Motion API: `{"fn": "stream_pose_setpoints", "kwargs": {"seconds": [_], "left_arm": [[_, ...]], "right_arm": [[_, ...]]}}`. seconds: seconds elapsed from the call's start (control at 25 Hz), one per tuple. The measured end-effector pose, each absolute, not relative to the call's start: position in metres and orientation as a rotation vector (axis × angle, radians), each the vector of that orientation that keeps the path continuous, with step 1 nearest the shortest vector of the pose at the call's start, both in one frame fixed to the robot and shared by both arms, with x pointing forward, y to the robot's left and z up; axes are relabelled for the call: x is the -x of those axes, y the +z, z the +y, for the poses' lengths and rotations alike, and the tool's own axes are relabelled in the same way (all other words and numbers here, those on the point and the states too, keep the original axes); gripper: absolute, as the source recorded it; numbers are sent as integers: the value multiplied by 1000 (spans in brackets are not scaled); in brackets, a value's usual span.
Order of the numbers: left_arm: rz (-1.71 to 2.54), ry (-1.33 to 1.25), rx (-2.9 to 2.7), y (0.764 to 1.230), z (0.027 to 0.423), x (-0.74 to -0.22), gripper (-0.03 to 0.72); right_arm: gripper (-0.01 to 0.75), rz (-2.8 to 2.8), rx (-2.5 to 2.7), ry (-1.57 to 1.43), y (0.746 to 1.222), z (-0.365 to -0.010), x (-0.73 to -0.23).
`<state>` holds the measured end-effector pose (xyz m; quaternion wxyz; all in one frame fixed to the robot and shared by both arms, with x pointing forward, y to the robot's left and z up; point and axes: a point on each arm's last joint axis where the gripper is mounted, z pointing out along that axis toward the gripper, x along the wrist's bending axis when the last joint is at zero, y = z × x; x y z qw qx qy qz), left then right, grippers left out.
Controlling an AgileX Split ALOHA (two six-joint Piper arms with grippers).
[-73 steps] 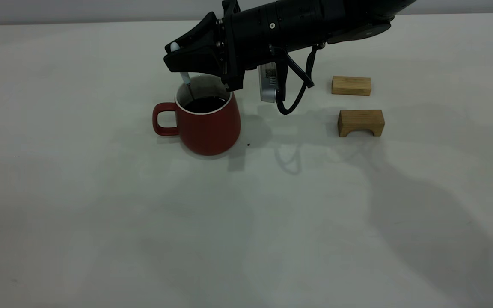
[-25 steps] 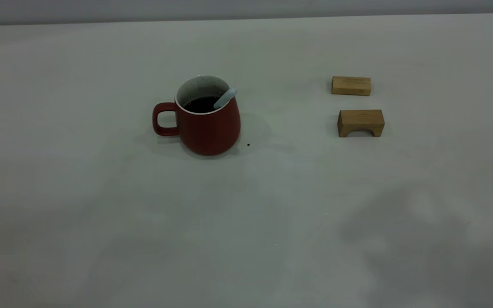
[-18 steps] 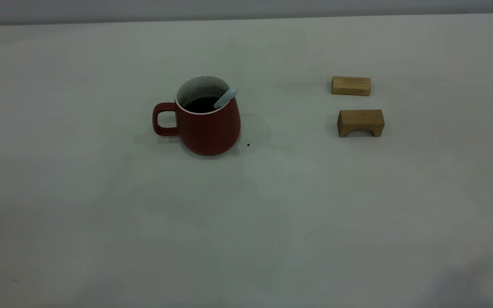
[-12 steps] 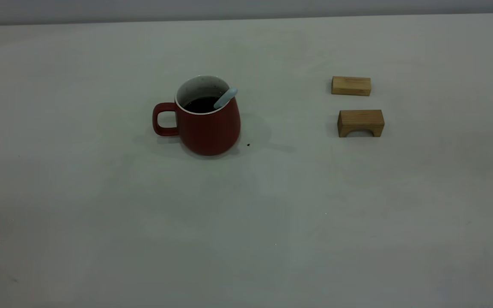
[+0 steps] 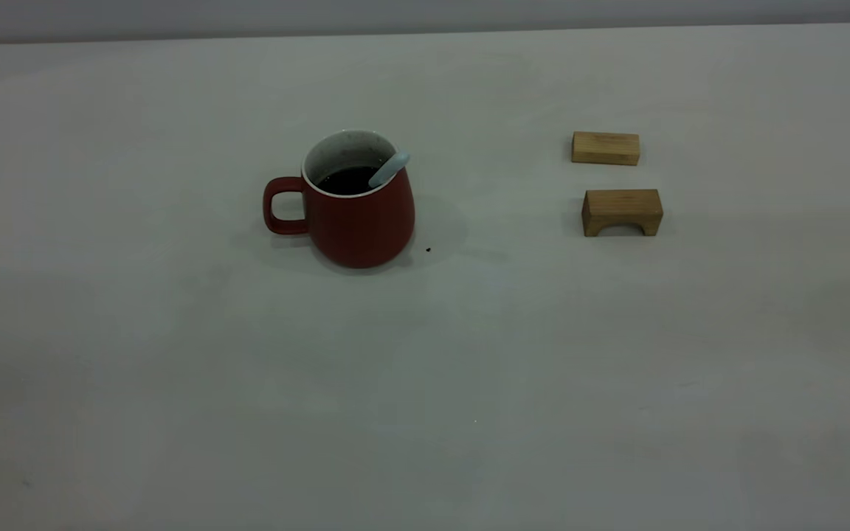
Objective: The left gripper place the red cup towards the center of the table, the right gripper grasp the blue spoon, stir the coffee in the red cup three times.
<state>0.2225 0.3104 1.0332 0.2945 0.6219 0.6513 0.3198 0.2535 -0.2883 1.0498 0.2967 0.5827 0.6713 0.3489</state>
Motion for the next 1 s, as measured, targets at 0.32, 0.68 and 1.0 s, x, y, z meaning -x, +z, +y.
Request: {"fn": "stream_pose_setpoints", "kwargs": {"seconds": [0.32, 0.68, 1.0], "left_arm": [[1734, 851, -1655, 1033, 310, -223, 322], [1734, 851, -1655, 1033, 310, -223, 322], [1734, 851, -1655, 1033, 310, -223, 322]], "right_arm": [[511, 1625, -1654, 881, 1040, -299, -237], [511, 1651, -1617, 863, 1038, -299, -237], [511, 1653, -1615, 869, 1038, -298, -237]]}}
